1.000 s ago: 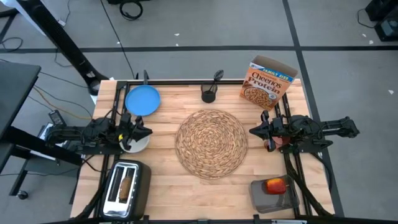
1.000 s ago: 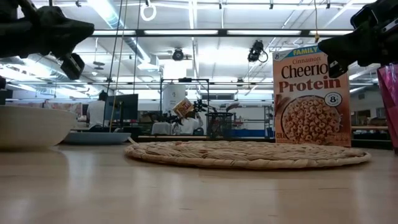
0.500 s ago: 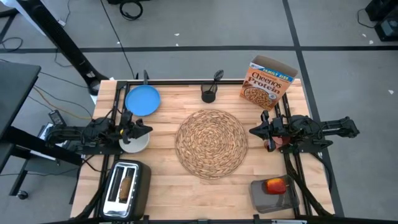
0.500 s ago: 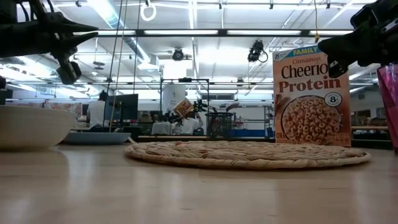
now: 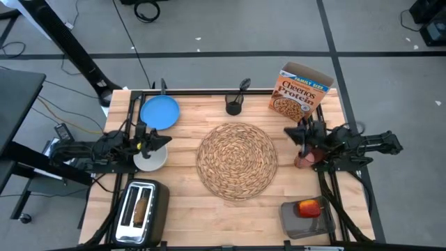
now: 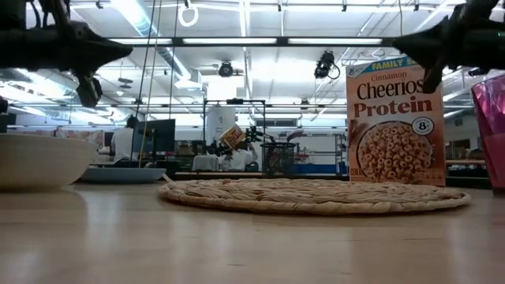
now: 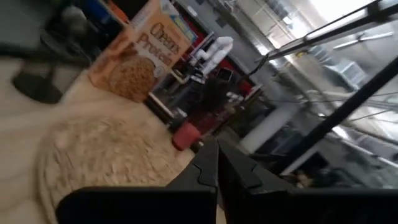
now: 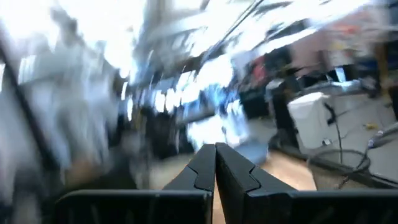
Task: Arrange a breakfast setting
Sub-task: Put the white bowl on the brown placemat
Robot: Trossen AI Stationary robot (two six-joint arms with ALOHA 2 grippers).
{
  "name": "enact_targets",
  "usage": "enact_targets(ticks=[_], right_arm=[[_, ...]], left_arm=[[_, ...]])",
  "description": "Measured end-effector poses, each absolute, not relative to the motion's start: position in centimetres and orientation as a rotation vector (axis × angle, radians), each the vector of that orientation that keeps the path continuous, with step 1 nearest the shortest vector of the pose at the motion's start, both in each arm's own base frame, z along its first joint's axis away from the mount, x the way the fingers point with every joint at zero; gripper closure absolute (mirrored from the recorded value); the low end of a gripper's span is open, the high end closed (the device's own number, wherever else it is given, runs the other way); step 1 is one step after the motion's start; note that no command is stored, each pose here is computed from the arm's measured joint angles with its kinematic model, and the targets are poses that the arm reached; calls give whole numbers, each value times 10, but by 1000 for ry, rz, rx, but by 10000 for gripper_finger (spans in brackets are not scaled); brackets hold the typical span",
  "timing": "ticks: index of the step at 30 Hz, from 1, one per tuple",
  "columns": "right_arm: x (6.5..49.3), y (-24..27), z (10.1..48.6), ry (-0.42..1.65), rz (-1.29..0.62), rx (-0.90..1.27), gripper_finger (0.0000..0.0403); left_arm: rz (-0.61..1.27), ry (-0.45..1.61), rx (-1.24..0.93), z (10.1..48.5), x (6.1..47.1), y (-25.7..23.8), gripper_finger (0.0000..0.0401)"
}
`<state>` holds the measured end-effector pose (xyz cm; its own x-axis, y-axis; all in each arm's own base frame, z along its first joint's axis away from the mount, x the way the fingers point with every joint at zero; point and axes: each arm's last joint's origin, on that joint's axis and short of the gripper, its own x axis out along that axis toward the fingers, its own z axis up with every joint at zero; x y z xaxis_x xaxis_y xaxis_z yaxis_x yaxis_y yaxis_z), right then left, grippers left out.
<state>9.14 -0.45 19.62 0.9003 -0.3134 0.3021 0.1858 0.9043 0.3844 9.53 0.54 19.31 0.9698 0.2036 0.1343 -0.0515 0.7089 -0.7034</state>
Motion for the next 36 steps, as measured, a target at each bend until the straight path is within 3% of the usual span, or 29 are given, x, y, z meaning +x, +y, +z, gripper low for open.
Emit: enact_targets(ticks=[6, 10, 18, 25, 30, 36], right_arm=[[82, -12, 210, -617, -434, 630, 384], [82, -15, 207, -604, -547, 617, 384], [84, -15, 206, -599, -527, 648, 384], [78, -15, 216, -708, -490, 656, 384], [77, -17, 216, -687, -623, 584, 384], [86, -14, 215, -585, -544, 537, 380]], left_arm=[[299, -31, -694, 203, 101, 8, 394], [325, 42, -680, 202, 109, 8, 394], [385, 146, -661, 217, 121, 8, 397], [491, 315, -739, 259, 134, 8, 399], [532, 425, -806, 295, 148, 5, 400], [473, 561, -865, 329, 174, -14, 400]])
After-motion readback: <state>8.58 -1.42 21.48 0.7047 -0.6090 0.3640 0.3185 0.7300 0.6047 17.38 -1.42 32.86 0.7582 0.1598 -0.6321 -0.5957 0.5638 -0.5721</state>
